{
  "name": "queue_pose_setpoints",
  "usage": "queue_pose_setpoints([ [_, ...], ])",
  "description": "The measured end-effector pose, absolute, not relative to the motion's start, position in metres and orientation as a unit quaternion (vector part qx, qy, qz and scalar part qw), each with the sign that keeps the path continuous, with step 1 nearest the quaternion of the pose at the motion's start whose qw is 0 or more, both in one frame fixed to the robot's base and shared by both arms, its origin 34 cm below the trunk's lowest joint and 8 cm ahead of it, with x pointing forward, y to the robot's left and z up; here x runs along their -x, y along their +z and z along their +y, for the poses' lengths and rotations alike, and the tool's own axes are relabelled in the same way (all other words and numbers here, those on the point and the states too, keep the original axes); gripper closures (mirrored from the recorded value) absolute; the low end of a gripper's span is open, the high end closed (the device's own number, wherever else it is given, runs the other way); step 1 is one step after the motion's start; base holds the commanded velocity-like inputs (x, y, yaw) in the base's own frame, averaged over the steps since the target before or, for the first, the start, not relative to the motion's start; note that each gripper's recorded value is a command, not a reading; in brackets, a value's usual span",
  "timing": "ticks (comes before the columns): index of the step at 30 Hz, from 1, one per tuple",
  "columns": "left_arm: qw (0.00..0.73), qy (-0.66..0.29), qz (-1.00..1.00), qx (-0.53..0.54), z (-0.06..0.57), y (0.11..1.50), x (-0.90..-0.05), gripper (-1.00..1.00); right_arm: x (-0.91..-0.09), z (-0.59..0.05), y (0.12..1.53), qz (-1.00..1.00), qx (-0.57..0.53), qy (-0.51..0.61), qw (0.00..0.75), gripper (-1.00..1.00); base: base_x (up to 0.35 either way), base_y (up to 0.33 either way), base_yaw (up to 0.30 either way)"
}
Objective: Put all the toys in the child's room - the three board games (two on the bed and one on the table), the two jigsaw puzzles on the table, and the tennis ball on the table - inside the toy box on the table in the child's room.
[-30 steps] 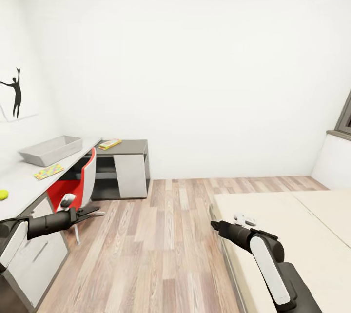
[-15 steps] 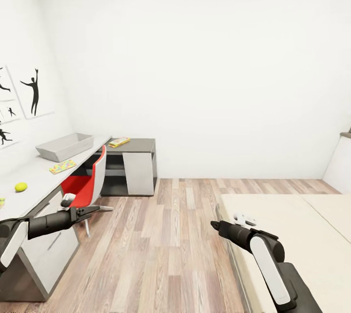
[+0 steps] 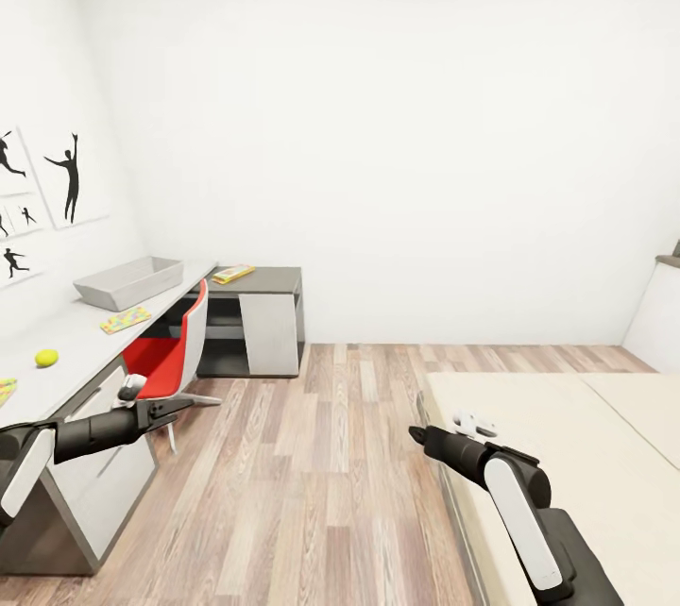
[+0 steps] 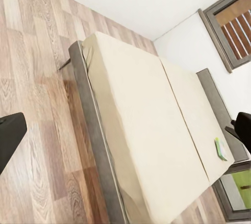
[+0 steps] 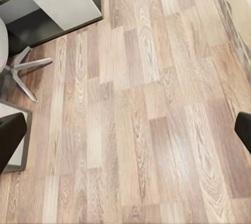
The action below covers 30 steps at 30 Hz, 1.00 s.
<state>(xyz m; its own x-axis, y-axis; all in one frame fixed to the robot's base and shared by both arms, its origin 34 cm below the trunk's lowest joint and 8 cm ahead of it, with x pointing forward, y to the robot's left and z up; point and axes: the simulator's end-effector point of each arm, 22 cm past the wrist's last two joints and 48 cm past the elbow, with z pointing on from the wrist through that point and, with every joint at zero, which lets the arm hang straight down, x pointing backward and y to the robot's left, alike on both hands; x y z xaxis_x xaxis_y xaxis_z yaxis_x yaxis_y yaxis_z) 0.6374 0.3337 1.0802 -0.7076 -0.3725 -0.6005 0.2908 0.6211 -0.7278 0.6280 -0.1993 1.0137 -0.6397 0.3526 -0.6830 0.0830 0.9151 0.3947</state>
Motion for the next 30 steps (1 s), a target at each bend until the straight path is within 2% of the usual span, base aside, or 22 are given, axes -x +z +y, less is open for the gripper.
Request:
queue_pose_setpoints([
  [12,0.381,-0.434,0.816,0.025,0.3333,1.08,-0.6376,-1.0,-0.6288,-0.1994,1.0142,0.889,-0.123,0.166,0.409,-1.0,0.0,-0.135,0.0],
  [30,0.381,-0.434,0.816,0.025,0.3333,1.0794,-0.6374,-1.0,-0.6288,-0.1994,1.0142,0.889,-0.123,0.166,0.409,-1.0,-0.017,-0.048,0.0],
])
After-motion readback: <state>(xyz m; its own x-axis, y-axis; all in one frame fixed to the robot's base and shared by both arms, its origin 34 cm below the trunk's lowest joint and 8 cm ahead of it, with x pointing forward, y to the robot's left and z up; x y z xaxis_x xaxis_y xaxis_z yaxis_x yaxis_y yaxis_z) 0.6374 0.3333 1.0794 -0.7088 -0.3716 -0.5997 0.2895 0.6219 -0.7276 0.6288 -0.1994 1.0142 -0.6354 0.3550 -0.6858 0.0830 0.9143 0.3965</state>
